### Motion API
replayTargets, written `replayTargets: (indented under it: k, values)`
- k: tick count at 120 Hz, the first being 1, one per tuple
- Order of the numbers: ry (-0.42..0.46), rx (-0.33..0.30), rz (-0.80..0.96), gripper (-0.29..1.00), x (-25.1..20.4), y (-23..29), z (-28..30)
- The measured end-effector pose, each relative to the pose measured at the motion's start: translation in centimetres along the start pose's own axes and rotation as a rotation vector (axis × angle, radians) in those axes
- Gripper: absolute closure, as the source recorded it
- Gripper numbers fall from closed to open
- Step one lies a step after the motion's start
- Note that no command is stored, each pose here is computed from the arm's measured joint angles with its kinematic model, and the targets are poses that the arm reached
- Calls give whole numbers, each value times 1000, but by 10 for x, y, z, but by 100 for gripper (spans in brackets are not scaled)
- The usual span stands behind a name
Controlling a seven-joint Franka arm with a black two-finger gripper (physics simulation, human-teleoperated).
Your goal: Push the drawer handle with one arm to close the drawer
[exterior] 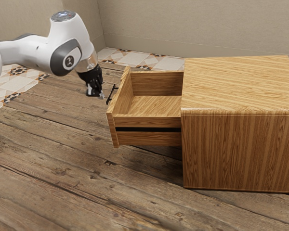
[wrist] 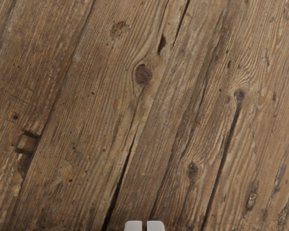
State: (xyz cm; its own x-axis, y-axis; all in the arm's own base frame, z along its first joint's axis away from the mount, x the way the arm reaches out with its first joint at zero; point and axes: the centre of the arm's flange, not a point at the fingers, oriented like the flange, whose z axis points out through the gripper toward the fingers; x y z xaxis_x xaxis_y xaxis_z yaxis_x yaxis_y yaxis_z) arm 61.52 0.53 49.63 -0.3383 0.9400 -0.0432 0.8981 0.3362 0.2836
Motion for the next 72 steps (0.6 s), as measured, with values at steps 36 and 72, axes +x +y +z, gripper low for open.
replayTargets:
  k: [36, 72]
  values:
    - [-16, -9, 39, 79, -20, -1, 11]
    - [-37, -21, 74, 79, -42, 0, 14]
